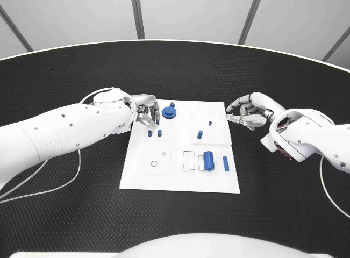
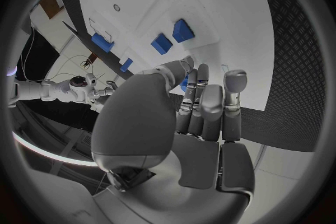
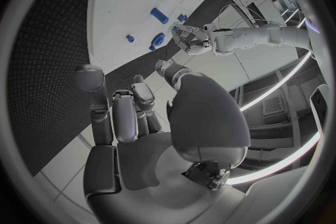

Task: Assemble the parts on the task board

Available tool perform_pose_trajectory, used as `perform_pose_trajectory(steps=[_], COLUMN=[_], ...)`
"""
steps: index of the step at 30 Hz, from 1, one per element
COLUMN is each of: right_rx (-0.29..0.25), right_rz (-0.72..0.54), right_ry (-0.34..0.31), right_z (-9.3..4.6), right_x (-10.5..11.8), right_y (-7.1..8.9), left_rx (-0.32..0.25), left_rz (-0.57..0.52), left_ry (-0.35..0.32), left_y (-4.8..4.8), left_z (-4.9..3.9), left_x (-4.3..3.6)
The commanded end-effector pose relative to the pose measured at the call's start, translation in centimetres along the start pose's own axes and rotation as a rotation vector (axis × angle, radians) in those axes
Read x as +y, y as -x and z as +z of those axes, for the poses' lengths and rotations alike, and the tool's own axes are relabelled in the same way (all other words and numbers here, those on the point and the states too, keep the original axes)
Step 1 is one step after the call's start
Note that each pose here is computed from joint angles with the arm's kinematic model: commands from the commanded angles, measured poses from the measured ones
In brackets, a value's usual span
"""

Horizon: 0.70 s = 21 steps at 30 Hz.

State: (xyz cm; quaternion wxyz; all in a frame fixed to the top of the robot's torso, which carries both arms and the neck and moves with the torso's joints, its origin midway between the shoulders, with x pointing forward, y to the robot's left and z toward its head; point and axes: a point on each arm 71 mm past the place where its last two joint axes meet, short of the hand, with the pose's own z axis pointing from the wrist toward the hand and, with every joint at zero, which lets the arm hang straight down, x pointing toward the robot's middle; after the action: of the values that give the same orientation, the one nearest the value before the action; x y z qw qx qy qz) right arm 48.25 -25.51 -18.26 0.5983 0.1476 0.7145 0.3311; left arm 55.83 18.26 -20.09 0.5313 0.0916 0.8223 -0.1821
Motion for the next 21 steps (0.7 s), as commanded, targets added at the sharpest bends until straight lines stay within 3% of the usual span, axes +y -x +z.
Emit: perform_pose_trajectory(steps=[1, 13, 21], right_rx=[0.0, -0.001, -0.006], right_rz=[0.0, 0.0, -0.001], right_ry=[0.0, 0.0, 0.0], right_z=[0.0, 0.0, 0.0], right_x=[0.0, 0.0, -0.1], right_y=[0.0, 0.0, 0.2], left_rx=[-0.001, -0.006, -0.017], left_rz=[0.0, -0.001, -0.005], left_ry=[0.001, 0.012, 0.033], left_y=[0.01, 0.07, 0.17], left_z=[0.0, -0.02, -0.61], left_x=[0.02, 0.39, 1.54])
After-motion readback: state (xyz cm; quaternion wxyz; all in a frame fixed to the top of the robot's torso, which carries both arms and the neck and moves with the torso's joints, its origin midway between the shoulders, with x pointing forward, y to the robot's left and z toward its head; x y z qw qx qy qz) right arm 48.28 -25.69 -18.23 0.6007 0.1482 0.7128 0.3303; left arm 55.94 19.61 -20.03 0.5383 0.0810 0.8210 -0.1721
